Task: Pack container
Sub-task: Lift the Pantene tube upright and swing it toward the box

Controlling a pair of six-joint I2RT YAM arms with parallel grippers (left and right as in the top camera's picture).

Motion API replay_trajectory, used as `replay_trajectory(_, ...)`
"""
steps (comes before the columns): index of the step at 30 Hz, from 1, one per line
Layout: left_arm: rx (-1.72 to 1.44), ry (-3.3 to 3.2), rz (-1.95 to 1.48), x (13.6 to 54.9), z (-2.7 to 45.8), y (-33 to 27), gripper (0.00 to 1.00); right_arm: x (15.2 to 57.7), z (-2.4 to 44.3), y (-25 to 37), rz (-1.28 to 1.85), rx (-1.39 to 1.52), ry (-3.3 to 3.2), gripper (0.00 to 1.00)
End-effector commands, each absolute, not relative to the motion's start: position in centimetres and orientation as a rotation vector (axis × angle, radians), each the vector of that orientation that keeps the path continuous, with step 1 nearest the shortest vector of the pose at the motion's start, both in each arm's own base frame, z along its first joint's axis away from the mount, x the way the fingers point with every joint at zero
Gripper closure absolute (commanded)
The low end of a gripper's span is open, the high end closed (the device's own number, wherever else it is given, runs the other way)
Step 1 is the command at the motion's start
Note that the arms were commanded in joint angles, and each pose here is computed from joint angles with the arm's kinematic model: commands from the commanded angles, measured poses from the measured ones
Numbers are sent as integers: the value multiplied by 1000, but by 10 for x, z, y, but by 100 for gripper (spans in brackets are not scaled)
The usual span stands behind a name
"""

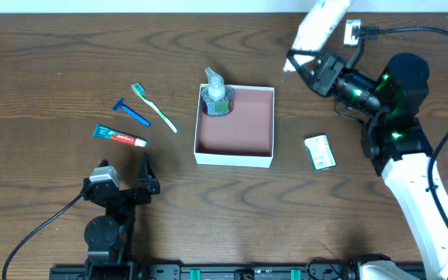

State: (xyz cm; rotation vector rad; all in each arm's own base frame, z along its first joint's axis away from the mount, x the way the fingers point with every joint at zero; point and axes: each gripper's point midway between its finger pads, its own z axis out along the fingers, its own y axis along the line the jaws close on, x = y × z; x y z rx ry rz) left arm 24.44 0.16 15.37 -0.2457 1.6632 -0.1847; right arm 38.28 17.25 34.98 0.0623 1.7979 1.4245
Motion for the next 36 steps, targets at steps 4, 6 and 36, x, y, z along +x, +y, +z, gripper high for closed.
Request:
replay_trajectory(4,-254,1715,-159,244,135,5,2,393,380,168,1560,356,1705,96)
replay_trajectory(6,-254,1715,-159,244,135,5,2,390,378,176,1576,336,1719,95)
replay_trajectory(36,-254,1715,-159,244,135,5,2,354,291,210,1085,-426,1943,84)
